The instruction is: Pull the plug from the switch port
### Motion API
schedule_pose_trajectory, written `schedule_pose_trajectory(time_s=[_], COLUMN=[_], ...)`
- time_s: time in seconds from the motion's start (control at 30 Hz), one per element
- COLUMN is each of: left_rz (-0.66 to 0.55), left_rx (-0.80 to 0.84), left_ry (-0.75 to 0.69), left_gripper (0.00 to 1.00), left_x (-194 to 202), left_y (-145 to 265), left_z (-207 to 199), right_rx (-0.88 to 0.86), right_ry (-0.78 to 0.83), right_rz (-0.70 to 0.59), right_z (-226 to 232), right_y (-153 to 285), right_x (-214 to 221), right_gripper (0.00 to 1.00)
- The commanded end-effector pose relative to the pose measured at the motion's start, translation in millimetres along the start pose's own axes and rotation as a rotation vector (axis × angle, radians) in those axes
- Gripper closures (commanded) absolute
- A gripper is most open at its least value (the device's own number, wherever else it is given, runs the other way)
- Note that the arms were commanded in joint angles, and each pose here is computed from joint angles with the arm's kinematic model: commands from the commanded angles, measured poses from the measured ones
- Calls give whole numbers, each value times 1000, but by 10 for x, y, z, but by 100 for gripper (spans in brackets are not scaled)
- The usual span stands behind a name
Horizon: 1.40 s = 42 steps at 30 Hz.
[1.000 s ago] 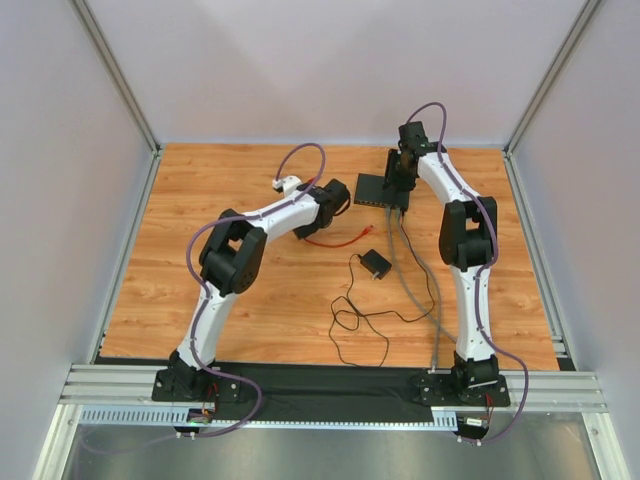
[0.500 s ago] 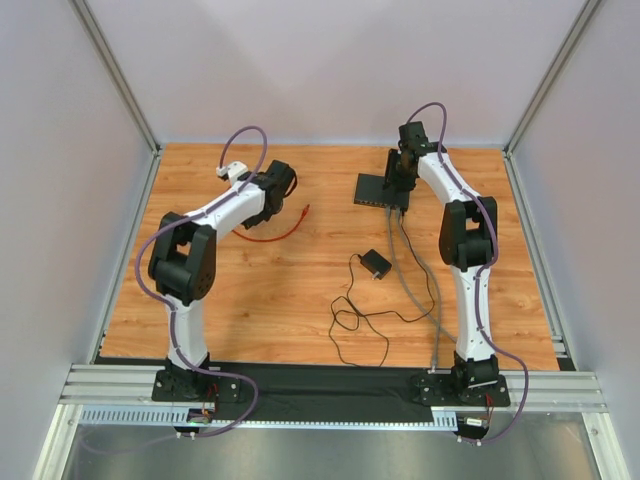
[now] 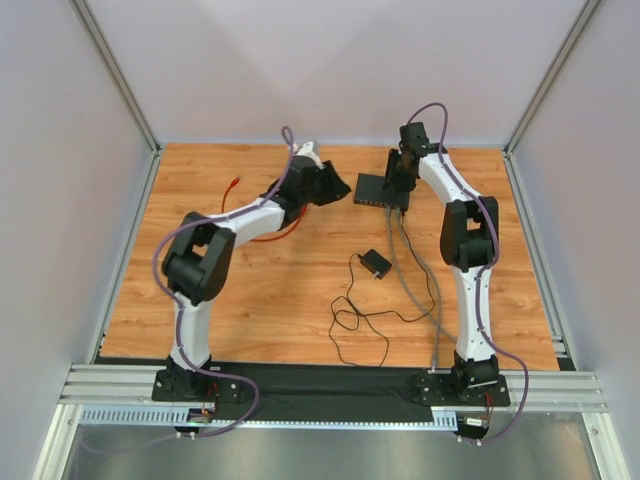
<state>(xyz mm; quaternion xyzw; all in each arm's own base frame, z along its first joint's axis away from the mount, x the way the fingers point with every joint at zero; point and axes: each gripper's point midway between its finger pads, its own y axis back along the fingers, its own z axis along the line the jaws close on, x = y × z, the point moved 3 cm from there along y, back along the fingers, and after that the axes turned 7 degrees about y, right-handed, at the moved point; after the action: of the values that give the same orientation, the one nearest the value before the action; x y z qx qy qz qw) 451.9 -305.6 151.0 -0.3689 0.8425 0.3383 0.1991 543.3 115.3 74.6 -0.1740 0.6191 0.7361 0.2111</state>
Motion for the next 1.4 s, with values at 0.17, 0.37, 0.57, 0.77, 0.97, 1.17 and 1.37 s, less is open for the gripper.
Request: schedule_pose_trajectory(time_s=[0.17, 0.37, 0.57, 0.77, 0.97, 1.17, 1.37], left_rz=[299, 249, 186, 175, 218, 228, 261], left_rx=[527, 394, 279, 146, 137, 42, 48], left_ry=[14, 57, 131, 180, 225, 233, 256], left_gripper=[55, 56, 54, 54, 55, 56, 56], left_x=[901, 974, 942, 932, 1012, 1075, 1175], left_y=[-537, -696, -793, -976, -1079, -1101, -1197], left_z=[-950, -785, -629, -493, -489, -320, -297], right_rx=[52, 42, 43, 42, 38, 37, 39], right_ry=[-52, -51, -51, -50, -50, -50, -50], right_rz=[147, 149, 146, 149, 147, 149, 150], right_z=[-300, -293, -293, -293, -287, -286, -289], right_y=[-244, -248, -244, -248, -243, -246, -252], right_x=[464, 459, 450, 459, 452, 455, 459], right_gripper=[56, 56, 56, 56, 56, 56, 56])
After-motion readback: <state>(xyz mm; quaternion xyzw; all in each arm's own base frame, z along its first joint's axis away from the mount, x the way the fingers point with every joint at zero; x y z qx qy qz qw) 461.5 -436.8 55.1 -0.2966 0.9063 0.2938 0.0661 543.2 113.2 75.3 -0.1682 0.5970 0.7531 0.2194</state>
